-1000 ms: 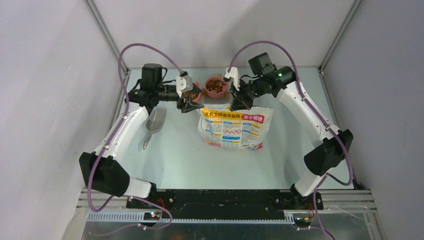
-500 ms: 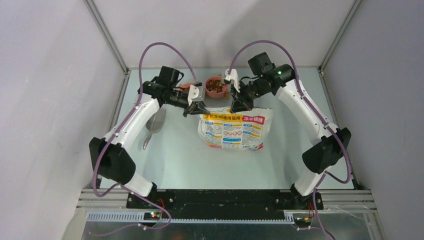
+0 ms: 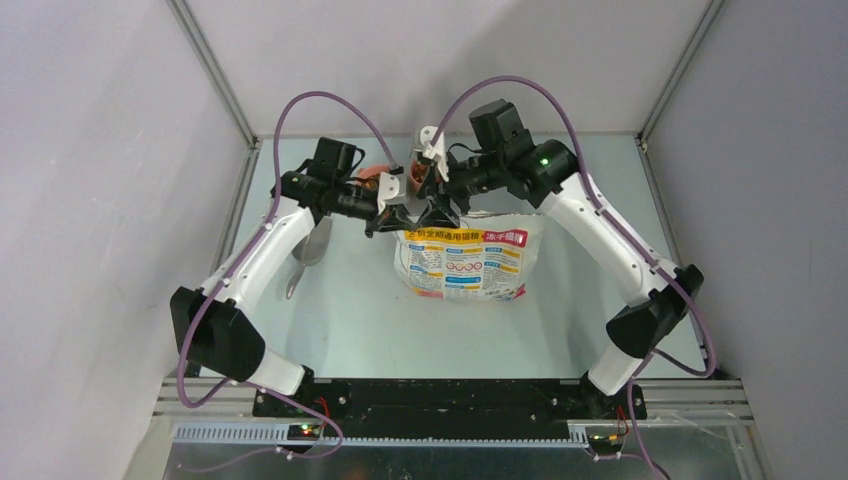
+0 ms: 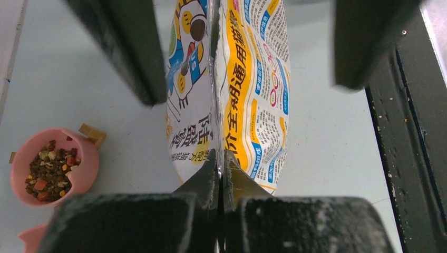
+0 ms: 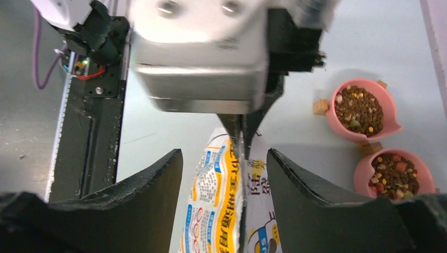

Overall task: Serve the pet food
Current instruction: Close the pet food bag at the center of the board.

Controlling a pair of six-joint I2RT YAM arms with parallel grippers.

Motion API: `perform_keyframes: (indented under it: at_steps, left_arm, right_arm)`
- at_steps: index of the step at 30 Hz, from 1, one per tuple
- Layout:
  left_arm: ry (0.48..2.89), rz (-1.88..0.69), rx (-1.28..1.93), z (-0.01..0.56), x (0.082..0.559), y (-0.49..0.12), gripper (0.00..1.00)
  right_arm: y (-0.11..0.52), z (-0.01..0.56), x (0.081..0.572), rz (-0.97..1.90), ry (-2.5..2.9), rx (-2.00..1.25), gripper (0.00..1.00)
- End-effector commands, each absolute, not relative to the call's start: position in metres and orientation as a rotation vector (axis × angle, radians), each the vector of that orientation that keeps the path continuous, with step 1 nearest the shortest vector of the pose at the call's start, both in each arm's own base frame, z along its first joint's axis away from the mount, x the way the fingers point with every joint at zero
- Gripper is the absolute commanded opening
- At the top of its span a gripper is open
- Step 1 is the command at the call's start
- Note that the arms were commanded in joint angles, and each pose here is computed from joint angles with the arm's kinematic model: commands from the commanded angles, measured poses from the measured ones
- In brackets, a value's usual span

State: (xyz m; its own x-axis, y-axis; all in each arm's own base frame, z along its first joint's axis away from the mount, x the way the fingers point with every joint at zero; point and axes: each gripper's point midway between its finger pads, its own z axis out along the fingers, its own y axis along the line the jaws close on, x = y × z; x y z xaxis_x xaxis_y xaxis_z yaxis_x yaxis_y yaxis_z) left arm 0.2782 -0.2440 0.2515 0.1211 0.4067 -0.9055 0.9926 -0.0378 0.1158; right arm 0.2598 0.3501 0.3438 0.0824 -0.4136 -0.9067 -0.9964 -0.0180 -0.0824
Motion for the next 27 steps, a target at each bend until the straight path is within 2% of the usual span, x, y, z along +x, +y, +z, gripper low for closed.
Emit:
perform_keyframes:
  at_steps: [1,7,9,10,12,14,22,27]
  left_arm:
    - [1.277,-0.810,1.554,0.292,0.279,-0.242,0.00]
    - [1.260,-0.760,1.557,0.285,0.285,-0.240,0.00]
    - [1.265,-0.740,1.546,0.282,0.288,-0.239,0.00]
    - [1.265,-0.724,1.536,0.281,0.291,-0.238,0.00]
    - [1.266,-0.697,1.523,0.279,0.295,-0.236,0.00]
    - [1.278,-0.676,1.508,0.275,0.298,-0.233,0.00]
    - [1.339,-0.627,1.466,0.260,0.309,-0.204,0.00]
    - [1.373,-0.601,1.447,0.253,0.314,-0.192,0.00]
  right_arm:
    - [0.357,0.340,0.281,0.857,1.465,-1.527,0.63]
    - [0.362,0.322,0.288,0.854,1.487,-1.562,0.57]
    - [0.363,0.317,0.289,0.858,1.500,-1.574,0.51]
    - [0.363,0.315,0.290,0.856,1.505,-1.575,0.41]
    - [0.361,0.310,0.290,0.850,1.522,-1.582,0.30]
    - [0.357,0.306,0.290,0.835,1.537,-1.595,0.24]
    - [0.324,0.296,0.292,0.754,1.640,-1.615,0.19]
    - [0.304,0.297,0.298,0.680,1.680,-1.609,0.06]
